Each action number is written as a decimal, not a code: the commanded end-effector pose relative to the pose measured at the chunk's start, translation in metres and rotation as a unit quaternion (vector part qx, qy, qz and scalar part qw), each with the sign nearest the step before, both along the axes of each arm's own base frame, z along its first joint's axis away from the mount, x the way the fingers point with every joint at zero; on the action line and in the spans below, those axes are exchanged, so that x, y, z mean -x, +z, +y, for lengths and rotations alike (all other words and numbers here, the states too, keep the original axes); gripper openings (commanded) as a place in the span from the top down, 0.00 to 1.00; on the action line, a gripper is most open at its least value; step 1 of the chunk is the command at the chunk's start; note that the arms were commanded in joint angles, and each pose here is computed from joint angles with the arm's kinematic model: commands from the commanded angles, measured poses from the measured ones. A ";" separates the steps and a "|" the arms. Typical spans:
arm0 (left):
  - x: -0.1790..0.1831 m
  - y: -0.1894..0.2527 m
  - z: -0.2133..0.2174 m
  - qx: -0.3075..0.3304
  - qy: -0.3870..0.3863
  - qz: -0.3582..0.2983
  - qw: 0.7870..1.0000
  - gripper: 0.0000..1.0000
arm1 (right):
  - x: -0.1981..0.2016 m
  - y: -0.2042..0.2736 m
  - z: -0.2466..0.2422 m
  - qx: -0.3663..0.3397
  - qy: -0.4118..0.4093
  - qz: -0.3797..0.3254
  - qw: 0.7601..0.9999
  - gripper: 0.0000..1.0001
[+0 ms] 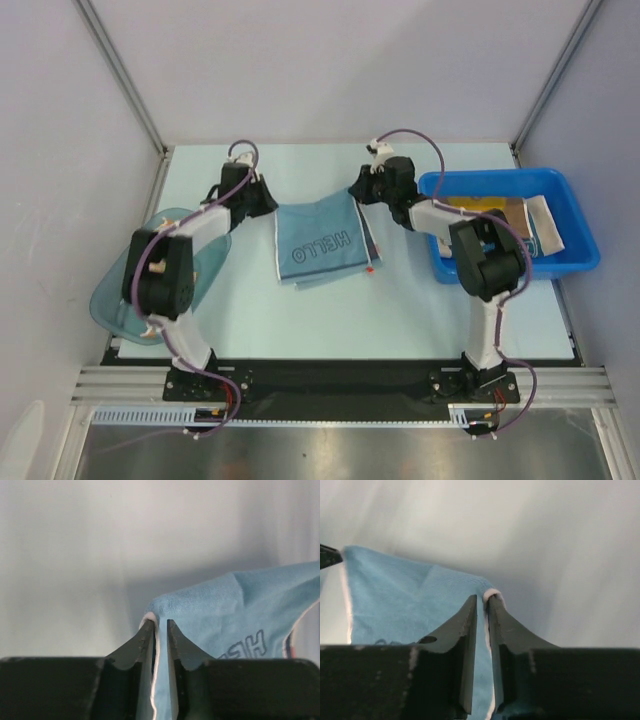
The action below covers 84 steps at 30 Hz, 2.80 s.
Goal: Fold and stack the towels
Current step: Fold the towel
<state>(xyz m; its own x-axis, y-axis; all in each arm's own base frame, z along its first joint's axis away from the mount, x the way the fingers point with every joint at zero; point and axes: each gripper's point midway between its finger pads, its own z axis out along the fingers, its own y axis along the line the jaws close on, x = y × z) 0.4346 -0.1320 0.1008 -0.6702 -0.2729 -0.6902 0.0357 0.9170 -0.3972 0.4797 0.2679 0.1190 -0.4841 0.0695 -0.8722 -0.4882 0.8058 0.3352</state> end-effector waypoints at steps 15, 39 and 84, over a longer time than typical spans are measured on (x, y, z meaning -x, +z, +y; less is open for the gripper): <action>-0.027 0.025 0.000 -0.005 -0.023 0.013 1.000 0.60 | -0.008 -0.012 -0.033 0.105 -0.079 0.121 0.984 0.61; 0.121 0.067 0.010 -0.011 -0.048 0.025 0.998 0.55 | 0.141 -0.100 -0.056 0.205 -0.163 0.282 0.923 0.76; 0.127 -0.077 0.009 0.003 0.004 0.165 0.986 0.49 | 0.200 -0.082 -0.002 -0.028 -0.192 0.361 0.912 0.68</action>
<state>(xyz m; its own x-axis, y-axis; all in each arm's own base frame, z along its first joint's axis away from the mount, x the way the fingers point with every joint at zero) 0.2995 -0.1288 0.0222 -0.8769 -0.2622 -0.4029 -0.0846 0.9092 -0.4077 0.2772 0.2662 0.0326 -0.8763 0.3681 -0.3108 0.1798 0.8484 0.4979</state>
